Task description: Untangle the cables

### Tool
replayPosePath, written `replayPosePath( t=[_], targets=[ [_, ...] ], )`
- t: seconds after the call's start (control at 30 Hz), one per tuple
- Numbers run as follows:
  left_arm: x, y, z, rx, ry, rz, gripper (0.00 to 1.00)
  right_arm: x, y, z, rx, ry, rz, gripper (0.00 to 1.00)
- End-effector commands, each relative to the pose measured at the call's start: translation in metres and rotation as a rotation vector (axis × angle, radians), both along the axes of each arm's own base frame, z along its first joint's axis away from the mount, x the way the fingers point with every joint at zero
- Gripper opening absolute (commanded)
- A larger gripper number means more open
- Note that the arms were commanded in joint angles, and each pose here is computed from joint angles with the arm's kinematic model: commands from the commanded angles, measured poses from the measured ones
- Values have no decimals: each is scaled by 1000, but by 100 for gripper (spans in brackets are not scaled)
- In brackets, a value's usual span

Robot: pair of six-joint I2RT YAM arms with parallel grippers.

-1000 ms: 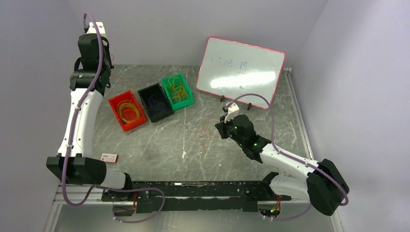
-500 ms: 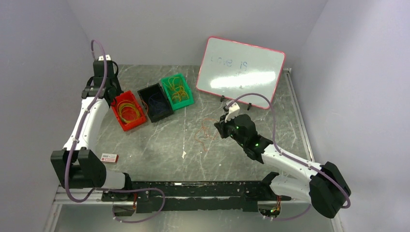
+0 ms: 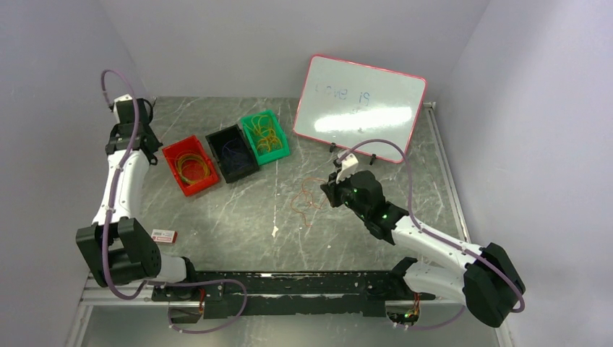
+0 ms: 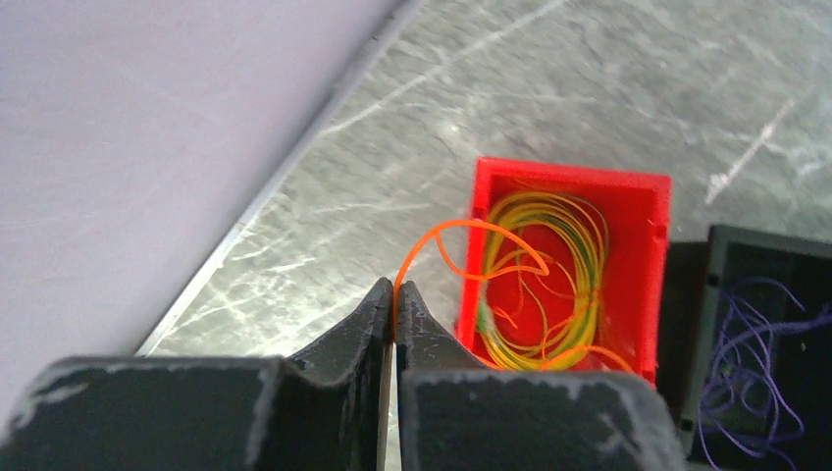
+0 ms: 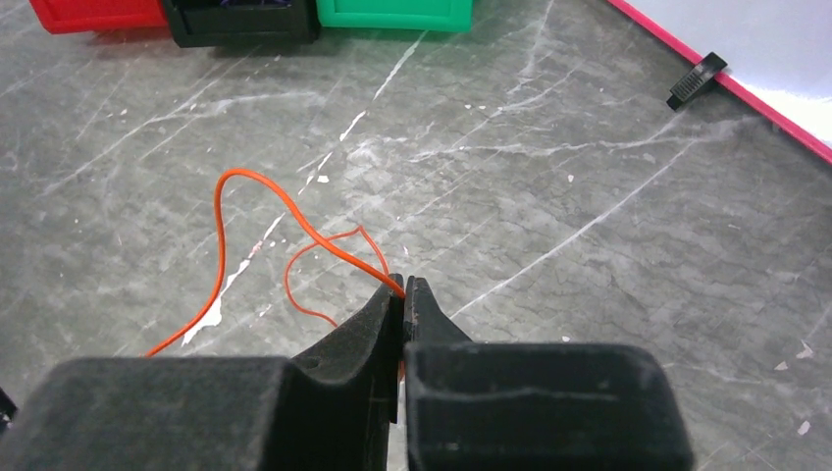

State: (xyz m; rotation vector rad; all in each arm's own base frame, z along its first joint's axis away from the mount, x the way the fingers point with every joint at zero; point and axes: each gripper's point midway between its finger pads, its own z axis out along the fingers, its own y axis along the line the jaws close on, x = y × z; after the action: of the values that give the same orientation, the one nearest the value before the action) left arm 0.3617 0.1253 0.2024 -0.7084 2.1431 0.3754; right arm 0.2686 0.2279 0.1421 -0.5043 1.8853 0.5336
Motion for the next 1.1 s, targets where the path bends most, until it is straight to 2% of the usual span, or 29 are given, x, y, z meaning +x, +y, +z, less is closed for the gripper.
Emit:
replayPosePath(
  t=[0.0,0.13,0.3,0.67,0.93,1.07],
  targets=[
    [-1,25,34,63,-95,81,7,6,2,12,7,-15,-10,10],
    [2,26,33,66,-104,87,7,6,3,20,22,-30,-6,32],
    [17,14,32,21,-140,6,7,5,0,29,39,-52,-13,45],
    [41,-34,-6,-200,-146,-184,7,1,5,34,77,-58,13,49],
    [31,-54,-42,-309,-101,-216,7,1,8,34,83,-59,26,49],
    [26,-54,-51,-317,-76,-210,7,-2,28,48,147,-87,118,50]
  ],
)
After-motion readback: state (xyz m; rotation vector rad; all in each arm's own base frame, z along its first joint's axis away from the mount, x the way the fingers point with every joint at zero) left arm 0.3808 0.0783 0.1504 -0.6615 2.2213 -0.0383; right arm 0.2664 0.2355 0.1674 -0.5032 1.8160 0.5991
